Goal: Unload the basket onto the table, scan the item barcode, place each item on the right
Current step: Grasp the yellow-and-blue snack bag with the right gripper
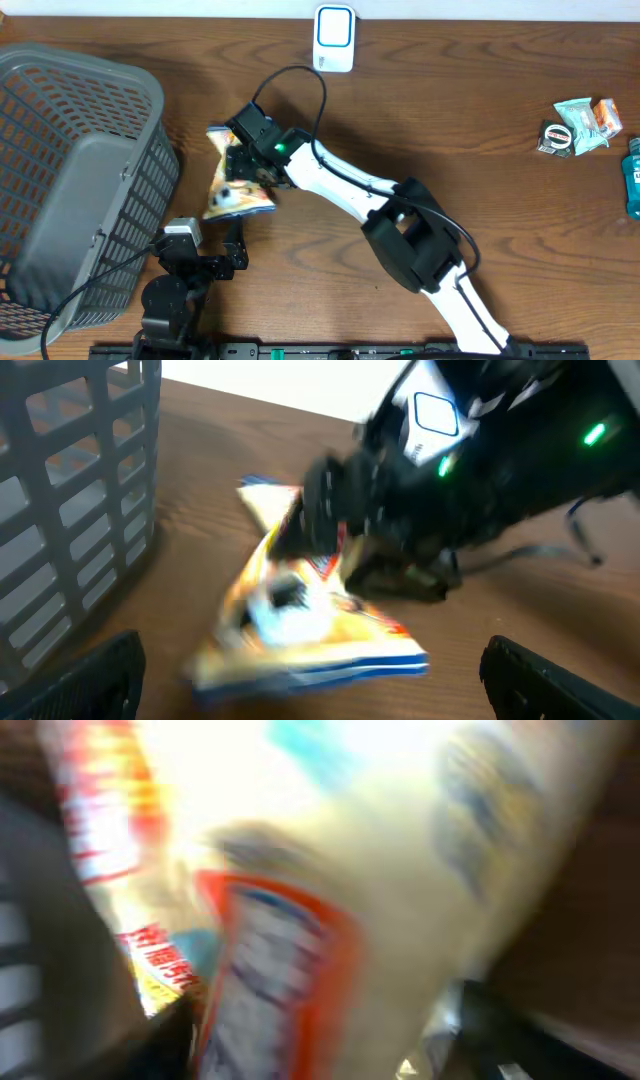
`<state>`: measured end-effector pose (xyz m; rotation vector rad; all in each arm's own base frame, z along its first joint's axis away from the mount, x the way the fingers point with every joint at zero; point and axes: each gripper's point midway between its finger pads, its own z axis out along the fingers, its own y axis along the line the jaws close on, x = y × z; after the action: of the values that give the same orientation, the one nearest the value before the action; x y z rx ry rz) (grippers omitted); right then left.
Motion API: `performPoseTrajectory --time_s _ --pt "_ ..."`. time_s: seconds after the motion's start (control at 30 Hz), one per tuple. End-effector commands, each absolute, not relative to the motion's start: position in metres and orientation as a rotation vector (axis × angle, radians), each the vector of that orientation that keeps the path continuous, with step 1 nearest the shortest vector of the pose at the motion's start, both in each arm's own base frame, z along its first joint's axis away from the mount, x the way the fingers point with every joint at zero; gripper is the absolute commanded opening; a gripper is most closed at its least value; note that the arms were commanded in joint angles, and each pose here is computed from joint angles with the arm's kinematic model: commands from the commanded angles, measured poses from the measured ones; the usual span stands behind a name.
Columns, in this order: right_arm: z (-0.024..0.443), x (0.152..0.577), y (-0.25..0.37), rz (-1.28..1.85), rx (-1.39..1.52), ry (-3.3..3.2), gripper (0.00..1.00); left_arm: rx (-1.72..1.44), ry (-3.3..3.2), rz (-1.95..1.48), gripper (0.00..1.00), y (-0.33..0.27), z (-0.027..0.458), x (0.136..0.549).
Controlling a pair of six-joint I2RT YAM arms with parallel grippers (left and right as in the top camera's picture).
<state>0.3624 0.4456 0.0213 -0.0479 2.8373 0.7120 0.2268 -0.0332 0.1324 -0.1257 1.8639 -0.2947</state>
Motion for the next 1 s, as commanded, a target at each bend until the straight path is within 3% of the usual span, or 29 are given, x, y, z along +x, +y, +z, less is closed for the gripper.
performPoseTrajectory --time_s 0.0,0.1,0.37,0.43,0.5,0.57,0.63,0.73,0.97 --pt "-0.001 0.362 0.425 0.553 -0.118 2.875 0.49 -0.129 1.9 -0.296 0.98 -0.033 0.12 0.225" --pt "0.008 0.364 0.396 0.405 -0.158 2.892 0.33 -0.129 1.9 -0.296 0.98 -0.033 0.12 0.225" --pt "0.091 0.386 0.269 -0.234 -0.388 2.761 0.3 -0.129 1.9 -0.296 0.98 -0.033 0.12 0.225" --pt "0.107 0.387 0.257 -0.259 -0.49 2.742 0.47 -0.129 1.9 -0.296 0.98 -0.033 0.12 0.225" --pt "0.125 0.389 0.252 -0.243 -0.503 2.712 0.79 -0.129 1.9 -0.296 0.98 -0.033 0.12 0.225" --pt "0.142 0.389 0.252 -0.212 -0.486 2.68 0.93 -0.129 1.9 -0.296 0.98 -0.033 0.12 0.225" --pt "0.159 0.39 0.252 -0.179 -0.469 2.646 0.98 -0.129 1.9 -0.296 0.98 -0.033 0.12 0.225" --pt "0.164 0.388 0.259 -0.118 -0.468 2.642 0.99 -0.129 1.9 -0.296 0.98 -0.033 0.12 0.225" --pt "0.075 0.367 0.269 -0.154 -0.581 2.842 0.98 -0.129 1.9 -0.296 0.98 -0.033 0.12 0.225"
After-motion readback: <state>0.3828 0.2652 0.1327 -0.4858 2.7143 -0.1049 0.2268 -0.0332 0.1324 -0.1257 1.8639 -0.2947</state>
